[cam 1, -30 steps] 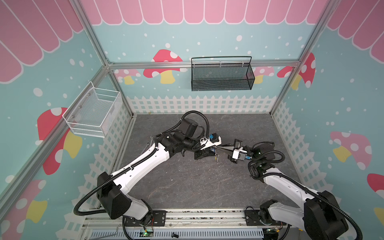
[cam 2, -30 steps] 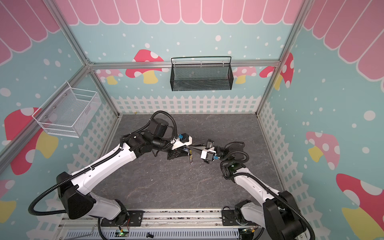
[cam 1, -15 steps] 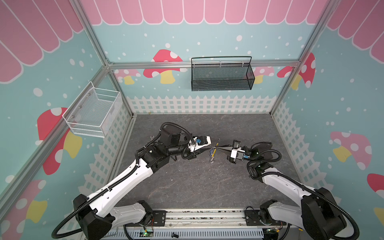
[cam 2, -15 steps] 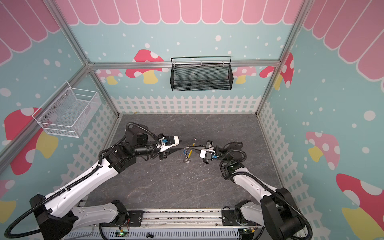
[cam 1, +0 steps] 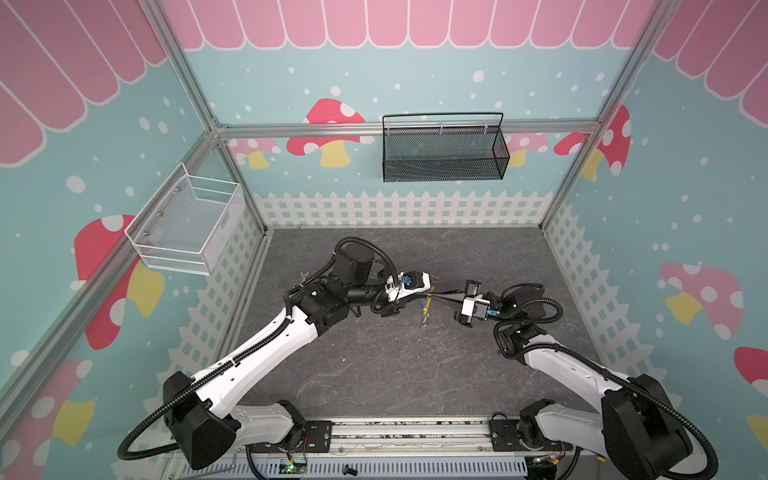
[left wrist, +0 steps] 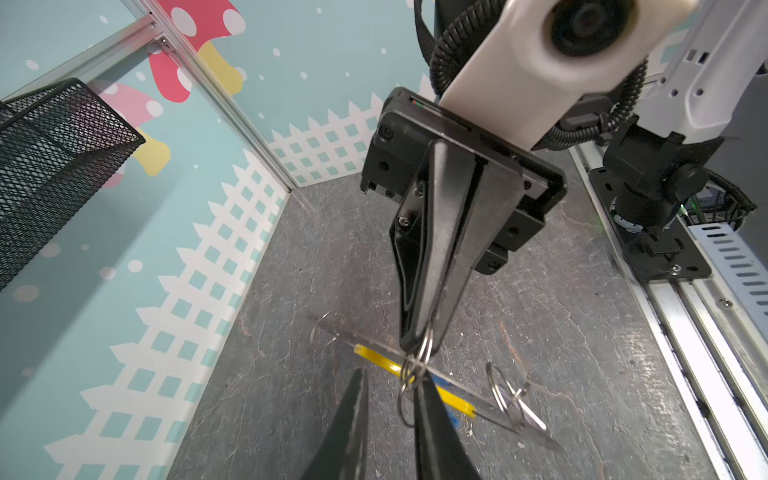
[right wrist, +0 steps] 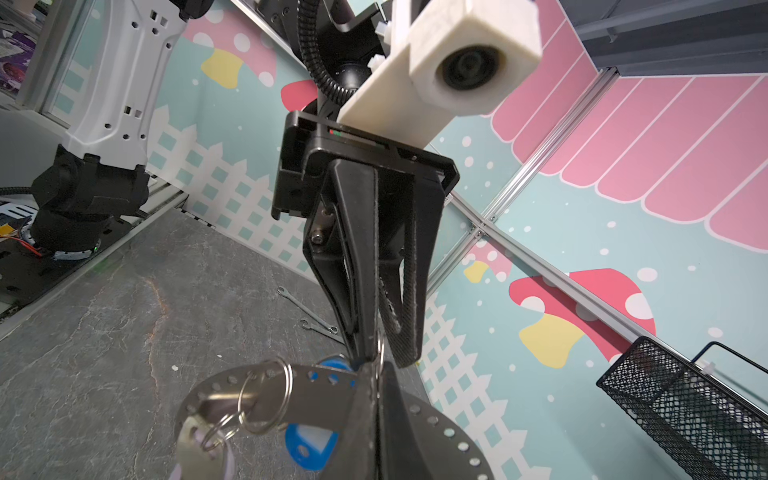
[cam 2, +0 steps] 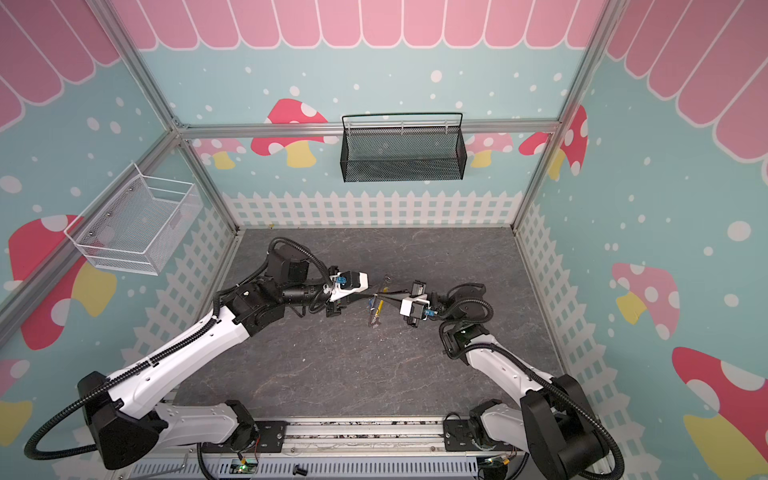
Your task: Put the keys on the keyring
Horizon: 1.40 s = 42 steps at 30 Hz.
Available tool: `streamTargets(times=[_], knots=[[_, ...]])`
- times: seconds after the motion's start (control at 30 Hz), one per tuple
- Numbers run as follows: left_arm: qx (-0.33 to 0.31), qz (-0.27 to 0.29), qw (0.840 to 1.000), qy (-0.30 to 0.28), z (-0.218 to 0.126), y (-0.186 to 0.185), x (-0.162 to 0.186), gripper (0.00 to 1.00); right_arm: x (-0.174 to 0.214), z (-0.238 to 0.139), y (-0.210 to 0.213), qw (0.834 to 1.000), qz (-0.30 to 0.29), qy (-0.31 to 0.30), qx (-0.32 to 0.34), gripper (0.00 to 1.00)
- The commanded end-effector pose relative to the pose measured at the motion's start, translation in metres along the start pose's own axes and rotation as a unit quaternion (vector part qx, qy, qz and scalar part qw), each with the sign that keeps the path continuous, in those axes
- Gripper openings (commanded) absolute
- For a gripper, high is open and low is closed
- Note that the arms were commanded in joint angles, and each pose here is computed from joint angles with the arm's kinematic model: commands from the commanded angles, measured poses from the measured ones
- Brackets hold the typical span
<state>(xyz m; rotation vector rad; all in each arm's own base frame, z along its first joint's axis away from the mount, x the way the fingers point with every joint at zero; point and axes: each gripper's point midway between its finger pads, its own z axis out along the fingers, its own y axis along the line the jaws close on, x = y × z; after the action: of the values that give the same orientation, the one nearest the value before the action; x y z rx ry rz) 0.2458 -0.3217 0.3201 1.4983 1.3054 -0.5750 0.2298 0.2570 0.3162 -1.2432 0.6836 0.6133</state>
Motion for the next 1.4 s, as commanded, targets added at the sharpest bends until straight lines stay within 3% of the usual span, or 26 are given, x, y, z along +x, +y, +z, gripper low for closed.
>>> streamTargets(times=[0.0, 0.23, 0.47, 0.67, 0.77, 1.07, 1.37], knots=[[0.012, 0.018, 1.0, -0.014, -0.003, 0.001, -0.013, 0.19, -0.015, 0.003, -0.007, 1.0, -0.021, -0.021, -0.005, 0.0], [0.03, 0.017, 0.999, -0.013, -0.001, -0.004, -0.017, 0.0, -0.017, 0.004, -0.008, 0.999, -0.019, -0.024, -0.009, 0.0], [0.039, 0.023, 0.999, -0.006, -0.004, -0.008, -0.022, 0.0, -0.015, 0.005, -0.01, 1.0, -0.011, -0.021, -0.006, 0.01], [0.034, 0.027, 0.998, 0.049, -0.008, -0.005, -0.012, 0.0, -0.006, 0.003, -0.015, 1.0, -0.017, 0.006, 0.017, 0.25], [0.035, 0.034, 0.995, 0.092, -0.011, -0.003, -0.004, 0.0, -0.003, 0.002, -0.017, 0.999, -0.029, 0.024, 0.024, 0.31], [0.038, 0.059, 0.98, 0.187, -0.015, 0.004, 0.007, 0.0, -0.012, 0.0, -0.02, 0.997, -0.065, 0.041, 0.021, 0.3], [0.045, 0.075, 0.975, 0.206, -0.009, 0.002, -0.003, 0.0, -0.01, 0.005, -0.015, 0.998, -0.057, 0.036, 0.001, 0.24]])
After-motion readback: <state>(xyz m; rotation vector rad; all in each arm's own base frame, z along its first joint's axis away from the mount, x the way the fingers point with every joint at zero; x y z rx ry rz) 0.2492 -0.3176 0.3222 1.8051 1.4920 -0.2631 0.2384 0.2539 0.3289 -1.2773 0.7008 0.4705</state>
